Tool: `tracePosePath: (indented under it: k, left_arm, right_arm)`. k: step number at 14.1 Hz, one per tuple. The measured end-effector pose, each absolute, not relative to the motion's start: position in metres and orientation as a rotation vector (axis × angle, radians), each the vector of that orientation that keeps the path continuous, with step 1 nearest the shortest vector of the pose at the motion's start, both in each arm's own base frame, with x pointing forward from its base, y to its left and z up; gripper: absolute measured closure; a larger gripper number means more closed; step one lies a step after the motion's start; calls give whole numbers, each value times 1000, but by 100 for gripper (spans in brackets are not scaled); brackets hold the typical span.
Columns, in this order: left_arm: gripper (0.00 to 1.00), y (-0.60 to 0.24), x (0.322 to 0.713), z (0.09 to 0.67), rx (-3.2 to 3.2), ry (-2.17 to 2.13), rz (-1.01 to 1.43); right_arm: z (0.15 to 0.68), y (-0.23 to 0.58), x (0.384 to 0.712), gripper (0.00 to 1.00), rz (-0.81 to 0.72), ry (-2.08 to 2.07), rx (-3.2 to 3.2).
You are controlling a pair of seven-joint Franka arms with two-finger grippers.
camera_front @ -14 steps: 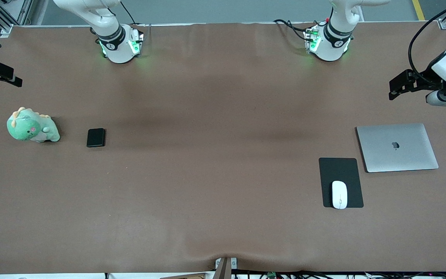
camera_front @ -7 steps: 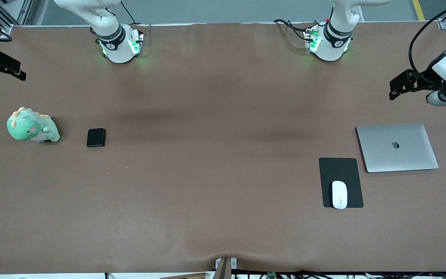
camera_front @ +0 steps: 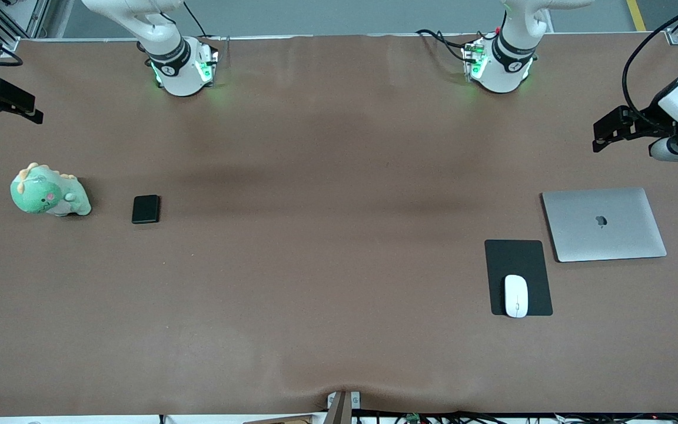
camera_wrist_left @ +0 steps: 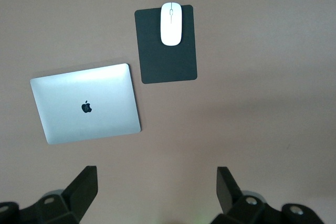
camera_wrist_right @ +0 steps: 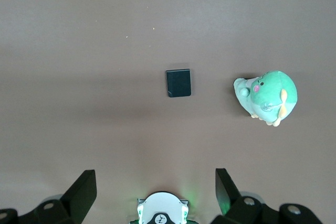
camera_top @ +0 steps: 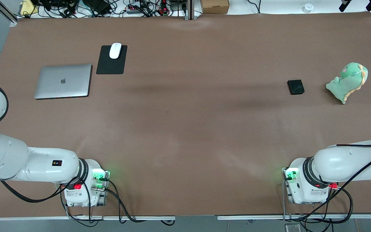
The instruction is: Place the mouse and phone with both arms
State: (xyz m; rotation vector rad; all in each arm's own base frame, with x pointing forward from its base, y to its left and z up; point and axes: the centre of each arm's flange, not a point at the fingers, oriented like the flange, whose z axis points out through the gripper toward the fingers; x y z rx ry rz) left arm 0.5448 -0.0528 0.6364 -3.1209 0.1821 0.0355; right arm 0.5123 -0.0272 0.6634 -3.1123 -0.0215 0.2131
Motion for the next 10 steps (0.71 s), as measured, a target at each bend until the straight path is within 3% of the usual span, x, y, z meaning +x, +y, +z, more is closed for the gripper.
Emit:
tracePosePath:
  k: [10]
  left_arm:
    - [0, -52, 545, 637, -3121, 181, 31]
  right_arm:
    - [663, -27, 513, 0, 207, -21, -3113]
